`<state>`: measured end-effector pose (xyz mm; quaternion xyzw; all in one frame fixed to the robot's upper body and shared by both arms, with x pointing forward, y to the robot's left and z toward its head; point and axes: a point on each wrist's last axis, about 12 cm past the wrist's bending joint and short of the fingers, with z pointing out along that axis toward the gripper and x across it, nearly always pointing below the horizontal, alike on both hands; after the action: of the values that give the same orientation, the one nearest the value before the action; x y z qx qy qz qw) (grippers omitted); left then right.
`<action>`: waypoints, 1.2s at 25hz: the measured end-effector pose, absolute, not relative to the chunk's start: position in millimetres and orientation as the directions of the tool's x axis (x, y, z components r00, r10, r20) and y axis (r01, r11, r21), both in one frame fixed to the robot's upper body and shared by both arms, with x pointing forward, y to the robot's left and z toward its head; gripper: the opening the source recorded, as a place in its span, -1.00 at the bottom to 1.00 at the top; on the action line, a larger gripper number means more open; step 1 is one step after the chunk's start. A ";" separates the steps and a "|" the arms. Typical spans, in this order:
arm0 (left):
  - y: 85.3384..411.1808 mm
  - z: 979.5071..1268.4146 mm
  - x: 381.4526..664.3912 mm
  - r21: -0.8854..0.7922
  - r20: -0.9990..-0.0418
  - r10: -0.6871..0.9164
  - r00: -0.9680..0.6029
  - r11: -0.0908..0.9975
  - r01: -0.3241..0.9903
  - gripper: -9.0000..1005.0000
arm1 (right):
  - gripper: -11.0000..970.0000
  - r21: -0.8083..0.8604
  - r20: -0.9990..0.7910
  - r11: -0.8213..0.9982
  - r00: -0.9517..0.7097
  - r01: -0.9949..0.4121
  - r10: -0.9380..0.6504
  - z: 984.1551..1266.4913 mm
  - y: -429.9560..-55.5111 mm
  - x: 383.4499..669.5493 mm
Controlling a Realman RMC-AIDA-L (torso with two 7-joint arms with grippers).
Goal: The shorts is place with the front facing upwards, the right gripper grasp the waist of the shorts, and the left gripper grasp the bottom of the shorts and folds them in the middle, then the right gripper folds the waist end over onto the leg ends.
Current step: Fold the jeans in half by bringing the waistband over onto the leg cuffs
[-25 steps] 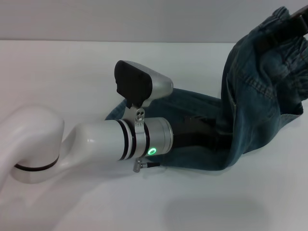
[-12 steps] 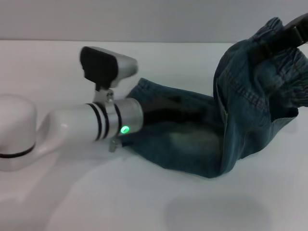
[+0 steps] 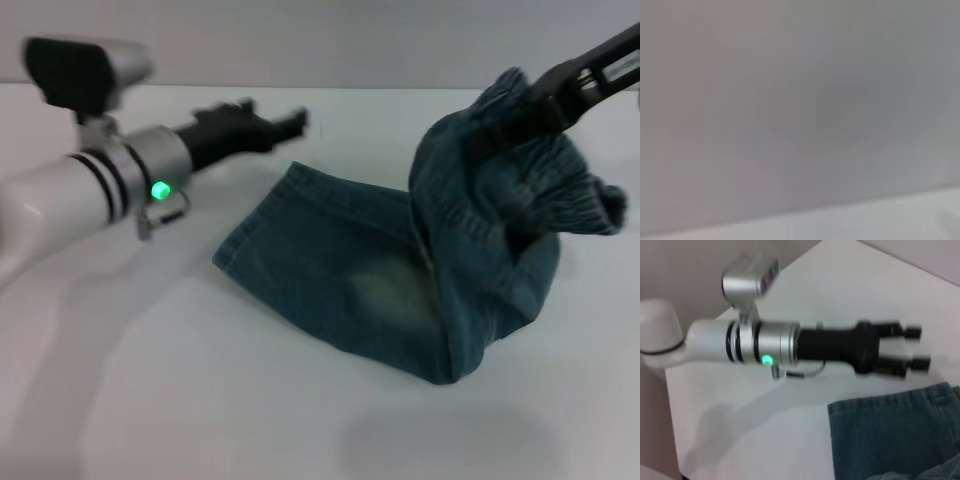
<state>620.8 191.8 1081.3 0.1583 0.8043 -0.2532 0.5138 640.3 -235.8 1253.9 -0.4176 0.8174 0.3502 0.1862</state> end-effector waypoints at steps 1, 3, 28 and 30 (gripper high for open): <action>196.7 1083.1 622.7 -0.241 -0.911 -0.016 -0.412 0.831 0.502 0.65 | -0.84 0.411 -0.599 0.400 -0.573 -0.820 -0.560 1251.5 -231.4 640.6; 208.5 1087.1 626.5 -0.235 -0.921 -0.039 -0.388 0.850 0.472 0.65 | -0.84 0.395 -0.606 0.387 -0.553 -0.833 -0.571 1247.7 -222.4 641.5; 223.3 1095.3 634.8 -0.200 -0.942 -0.050 -0.333 0.878 0.434 0.65 | -0.40 0.216 -0.629 0.272 -0.347 -0.938 -0.696 1226.4 -132.7 653.7; 223.1 1095.2 634.7 -0.196 -0.943 -0.046 -0.331 0.879 0.435 0.65 | -0.32 0.202 -0.634 0.268 -0.334 -0.942 -0.698 1227.3 -129.4 654.8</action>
<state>634.7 223.1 1095.2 0.1235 0.7873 -0.2131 0.5652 654.8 -129.4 1227.3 -0.5348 0.7664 0.2826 0.2162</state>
